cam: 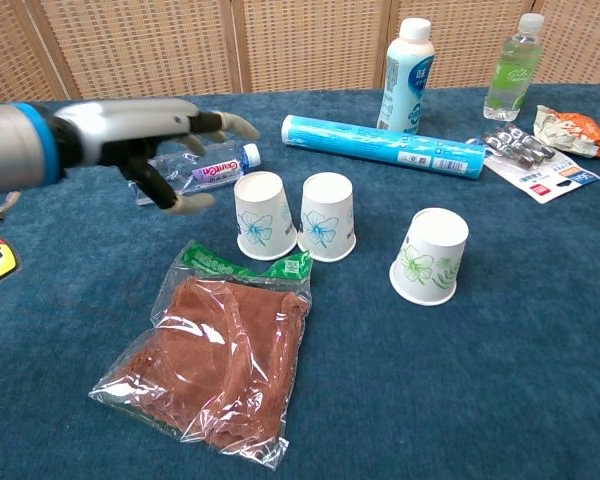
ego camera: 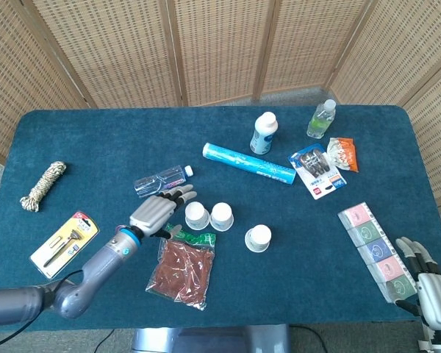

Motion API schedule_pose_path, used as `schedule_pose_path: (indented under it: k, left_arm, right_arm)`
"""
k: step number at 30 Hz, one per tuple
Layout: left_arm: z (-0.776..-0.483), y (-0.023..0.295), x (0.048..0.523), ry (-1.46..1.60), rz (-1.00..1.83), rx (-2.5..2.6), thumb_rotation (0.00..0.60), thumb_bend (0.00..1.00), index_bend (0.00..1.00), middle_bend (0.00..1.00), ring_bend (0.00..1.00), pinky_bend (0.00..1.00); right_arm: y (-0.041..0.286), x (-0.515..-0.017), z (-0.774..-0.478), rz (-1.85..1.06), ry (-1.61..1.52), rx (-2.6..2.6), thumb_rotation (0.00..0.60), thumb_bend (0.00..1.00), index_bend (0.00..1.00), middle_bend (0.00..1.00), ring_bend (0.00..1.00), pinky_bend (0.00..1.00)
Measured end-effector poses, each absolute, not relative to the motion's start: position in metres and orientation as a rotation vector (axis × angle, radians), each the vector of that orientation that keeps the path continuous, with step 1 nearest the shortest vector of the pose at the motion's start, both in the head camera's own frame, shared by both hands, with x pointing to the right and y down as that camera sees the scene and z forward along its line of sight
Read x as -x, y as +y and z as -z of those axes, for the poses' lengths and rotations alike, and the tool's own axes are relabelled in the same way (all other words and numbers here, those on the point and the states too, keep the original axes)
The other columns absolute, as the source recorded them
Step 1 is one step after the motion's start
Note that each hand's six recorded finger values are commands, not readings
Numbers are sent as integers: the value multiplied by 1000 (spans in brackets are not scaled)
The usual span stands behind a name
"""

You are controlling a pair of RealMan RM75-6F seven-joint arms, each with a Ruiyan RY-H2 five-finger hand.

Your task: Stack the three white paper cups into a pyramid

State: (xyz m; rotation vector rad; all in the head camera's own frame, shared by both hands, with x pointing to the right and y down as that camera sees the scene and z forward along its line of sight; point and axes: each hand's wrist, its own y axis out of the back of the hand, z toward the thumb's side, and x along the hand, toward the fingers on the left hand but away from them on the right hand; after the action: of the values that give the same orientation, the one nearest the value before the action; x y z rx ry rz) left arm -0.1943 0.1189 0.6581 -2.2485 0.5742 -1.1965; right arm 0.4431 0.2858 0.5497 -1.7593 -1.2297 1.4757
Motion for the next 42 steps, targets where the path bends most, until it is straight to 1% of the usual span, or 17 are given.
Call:
schedule_pose_path:
  k: [7, 12, 17, 20, 23, 28, 35, 42]
  left_arm:
    - [-618, 120, 240, 666, 1179, 2210, 600, 485, 0, 0, 0, 122]
    - [-592, 133, 277, 712, 1183, 2182, 600, 486, 0, 0, 0, 122]
    - [-568, 149, 315, 769, 1213, 2167, 600, 486, 0, 0, 0, 122]
    - [-559, 160, 332, 808, 1231, 2170, 600, 486, 0, 0, 0, 122]
    - [-554, 170, 345, 842, 1240, 2184, 600, 486, 0, 0, 0, 121]
    - [-547, 182, 362, 886, 1249, 2186, 600, 486, 0, 0, 0, 120]
    - [-537, 184, 380, 969, 1236, 2162, 600, 486, 0, 0, 0, 118]
    - [-535, 184, 387, 982, 1228, 2170, 600, 486, 0, 0, 0, 118]
  right_arm:
    - [266, -405, -555, -1415, -1114, 1831, 600, 417, 0, 41, 0, 197]
    - [252, -369, -560, -1369, -1003, 1888, 600, 416, 0, 4, 0, 199]
    - [242, -334, -561, -1325, -892, 1926, 600, 413, 0, 0, 0, 208]
    - [237, -313, -562, -1298, -822, 1944, 600, 413, 0, 0, 0, 237]
    - [235, -293, -564, -1277, -753, 1956, 600, 407, 0, 0, 0, 263]
    - [233, -261, -571, -1248, -647, 1975, 600, 391, 0, 0, 0, 266]
    - [228, -223, -585, -1229, -543, 1986, 600, 387, 0, 0, 0, 282]
    - [218, -192, -597, -1228, -482, 1992, 600, 384, 0, 0, 0, 286]
